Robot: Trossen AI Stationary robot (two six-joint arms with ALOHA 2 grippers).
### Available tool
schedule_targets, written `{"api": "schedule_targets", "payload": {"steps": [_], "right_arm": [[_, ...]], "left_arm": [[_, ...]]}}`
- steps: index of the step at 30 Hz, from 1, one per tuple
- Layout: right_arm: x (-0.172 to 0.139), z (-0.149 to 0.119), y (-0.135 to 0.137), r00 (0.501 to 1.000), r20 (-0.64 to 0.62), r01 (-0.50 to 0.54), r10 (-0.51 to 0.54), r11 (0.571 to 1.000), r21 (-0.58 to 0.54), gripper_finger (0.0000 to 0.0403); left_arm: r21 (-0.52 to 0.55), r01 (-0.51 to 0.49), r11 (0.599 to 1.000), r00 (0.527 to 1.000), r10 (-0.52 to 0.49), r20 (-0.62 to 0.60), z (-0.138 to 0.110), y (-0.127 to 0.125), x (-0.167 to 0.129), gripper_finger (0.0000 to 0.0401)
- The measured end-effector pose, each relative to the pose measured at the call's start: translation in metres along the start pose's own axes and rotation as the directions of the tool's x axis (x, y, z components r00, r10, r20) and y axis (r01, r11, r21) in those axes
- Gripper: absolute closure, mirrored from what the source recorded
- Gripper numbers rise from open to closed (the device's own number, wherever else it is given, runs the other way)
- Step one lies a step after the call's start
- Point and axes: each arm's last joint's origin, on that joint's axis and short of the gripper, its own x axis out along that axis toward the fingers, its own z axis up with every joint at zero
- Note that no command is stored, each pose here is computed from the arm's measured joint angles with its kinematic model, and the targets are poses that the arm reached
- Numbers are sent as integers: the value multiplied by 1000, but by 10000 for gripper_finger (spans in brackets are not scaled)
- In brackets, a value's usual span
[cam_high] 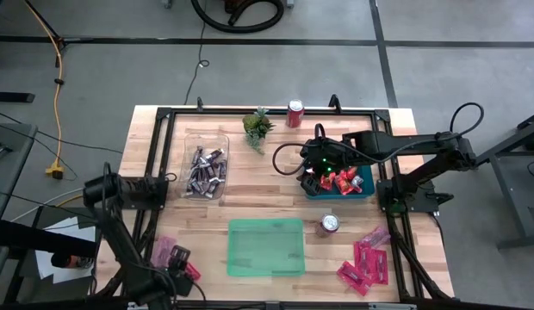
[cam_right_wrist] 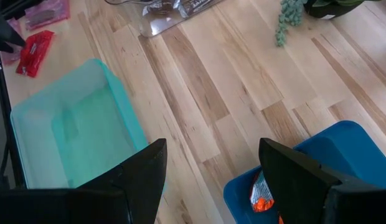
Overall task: Sort candy
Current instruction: Put the red candy into the green bin
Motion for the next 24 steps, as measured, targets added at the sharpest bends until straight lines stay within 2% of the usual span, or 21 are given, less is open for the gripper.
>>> {"api": "schedule_targets", "payload": {"steps": [5,12,16,21,24], "right_arm": [[0,0,0,1000,0,0,0,1000,0,153],[0,0,0,1000,0,0,0,1000,0,153],[0,0,0,1000,0,0,0,1000,-1,153],[0,0,0,1000,-2,1,-1,1000,-2,153],[0,0,0,1000,-2,2,-2,1000,-3,153]], "left_arm": [[8,35,999,999,-35,37,2,-2,11,213],[-56,49,997,998,-47,33,5,6,23,219],[-88,106,990,994,-105,17,9,12,31,270],[-125,120,985,993,-120,7,15,21,31,380],[-214,124,969,992,-126,3,19,34,25,391]]}}
